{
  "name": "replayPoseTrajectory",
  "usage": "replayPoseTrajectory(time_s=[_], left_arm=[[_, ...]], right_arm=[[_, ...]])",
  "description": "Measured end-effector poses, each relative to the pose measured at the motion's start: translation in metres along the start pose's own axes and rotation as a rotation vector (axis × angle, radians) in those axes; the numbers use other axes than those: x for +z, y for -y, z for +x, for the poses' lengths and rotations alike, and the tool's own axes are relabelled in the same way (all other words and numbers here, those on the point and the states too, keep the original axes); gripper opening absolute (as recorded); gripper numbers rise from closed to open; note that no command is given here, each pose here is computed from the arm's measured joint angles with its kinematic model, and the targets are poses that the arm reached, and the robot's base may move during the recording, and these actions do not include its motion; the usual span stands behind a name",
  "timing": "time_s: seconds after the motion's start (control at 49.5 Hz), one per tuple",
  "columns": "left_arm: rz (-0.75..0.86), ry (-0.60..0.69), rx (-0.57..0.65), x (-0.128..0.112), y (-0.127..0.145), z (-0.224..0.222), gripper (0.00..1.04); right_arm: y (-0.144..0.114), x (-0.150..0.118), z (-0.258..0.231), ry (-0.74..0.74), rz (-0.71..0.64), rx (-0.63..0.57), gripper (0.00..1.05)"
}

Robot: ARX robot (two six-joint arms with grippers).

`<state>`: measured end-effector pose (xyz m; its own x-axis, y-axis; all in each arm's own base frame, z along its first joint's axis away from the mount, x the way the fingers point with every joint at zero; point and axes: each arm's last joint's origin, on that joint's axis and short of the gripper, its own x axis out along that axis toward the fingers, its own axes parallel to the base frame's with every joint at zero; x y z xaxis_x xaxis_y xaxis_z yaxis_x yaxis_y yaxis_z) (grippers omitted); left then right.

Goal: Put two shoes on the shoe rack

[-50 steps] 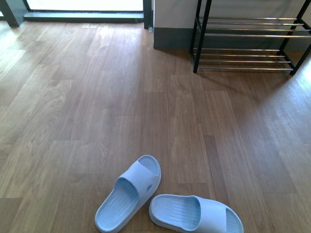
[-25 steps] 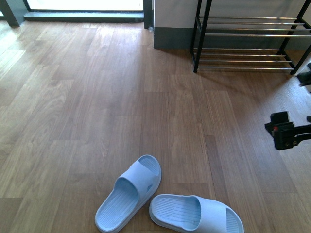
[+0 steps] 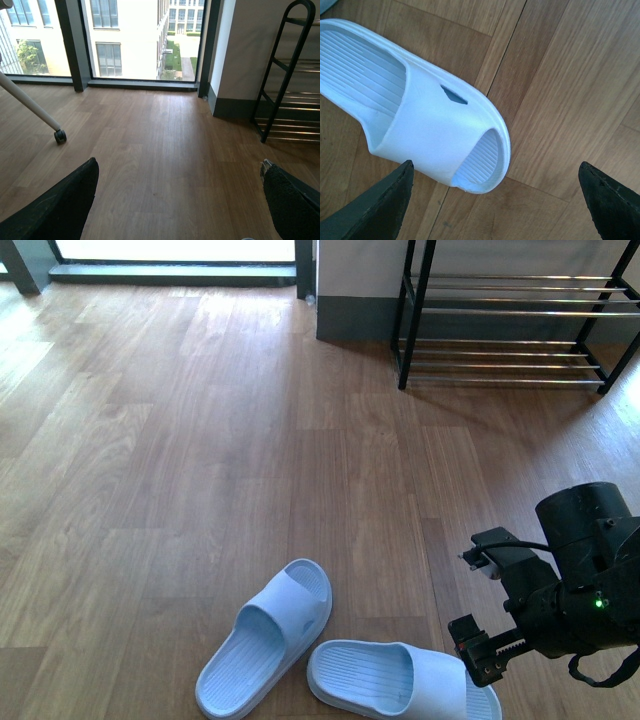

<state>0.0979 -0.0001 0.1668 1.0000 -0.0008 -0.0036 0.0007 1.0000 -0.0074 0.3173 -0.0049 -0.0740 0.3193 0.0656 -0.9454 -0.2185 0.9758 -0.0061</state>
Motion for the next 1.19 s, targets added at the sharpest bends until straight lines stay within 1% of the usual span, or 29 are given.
replayPoseTrajectory(time_s=[0.081, 0.182, 0.283, 0.323, 0.384, 0.444, 0.464, 0.505, 0.585, 0.666, 0.727, 0.888, 0.969, 1.07, 1.151, 1.191], left_arm=[[0.000, 0.000, 0.000, 0.000, 0.000, 0.000, 0.95], [0.000, 0.000, 0.000, 0.000, 0.000, 0.000, 0.95], [0.000, 0.000, 0.000, 0.000, 0.000, 0.000, 0.95], [0.000, 0.000, 0.000, 0.000, 0.000, 0.000, 0.95], [0.000, 0.000, 0.000, 0.000, 0.000, 0.000, 0.95], [0.000, 0.000, 0.000, 0.000, 0.000, 0.000, 0.95], [0.000, 0.000, 0.000, 0.000, 0.000, 0.000, 0.95], [0.000, 0.000, 0.000, 0.000, 0.000, 0.000, 0.95], [0.000, 0.000, 0.000, 0.000, 0.000, 0.000, 0.95], [0.000, 0.000, 0.000, 0.000, 0.000, 0.000, 0.95], [0.000, 0.000, 0.000, 0.000, 0.000, 0.000, 0.95], [0.000, 0.000, 0.000, 0.000, 0.000, 0.000, 0.95], [0.000, 0.000, 0.000, 0.000, 0.000, 0.000, 0.95], [0.000, 0.000, 0.000, 0.000, 0.000, 0.000, 0.95], [0.000, 0.000, 0.000, 0.000, 0.000, 0.000, 0.95], [0.000, 0.000, 0.000, 0.000, 0.000, 0.000, 0.95]], right_arm=[[0.000, -0.004, 0.011, -0.023, 0.053, 0.018, 0.95], [0.002, -0.006, 0.021, -0.038, 0.107, -0.001, 0.95], [0.004, -0.005, 0.027, -0.053, 0.185, 0.005, 0.96], [0.004, -0.004, 0.029, -0.061, 0.223, 0.020, 0.96], [0.003, -0.003, 0.032, -0.076, 0.310, 0.077, 0.96], [0.003, -0.003, 0.033, -0.078, 0.363, 0.119, 0.96], [0.003, -0.004, 0.033, -0.084, 0.413, 0.142, 0.96], [0.002, -0.005, 0.034, -0.086, 0.472, 0.166, 0.96], [0.000, -0.006, 0.036, -0.086, 0.530, 0.159, 0.96], [-0.004, -0.008, 0.039, -0.085, 0.538, 0.147, 0.96], [-0.009, -0.009, 0.042, -0.080, 0.510, 0.106, 0.95], [-0.017, -0.015, 0.049, -0.066, 0.387, -0.028, 0.95], [-0.020, -0.020, 0.053, -0.079, 0.344, -0.068, 0.95], [-0.022, -0.028, 0.056, -0.117, 0.353, -0.046, 0.96], [-0.023, -0.031, 0.055, -0.150, 0.412, 0.025, 0.95], [-0.023, -0.032, 0.055, -0.159, 0.475, 0.097, 0.96]])
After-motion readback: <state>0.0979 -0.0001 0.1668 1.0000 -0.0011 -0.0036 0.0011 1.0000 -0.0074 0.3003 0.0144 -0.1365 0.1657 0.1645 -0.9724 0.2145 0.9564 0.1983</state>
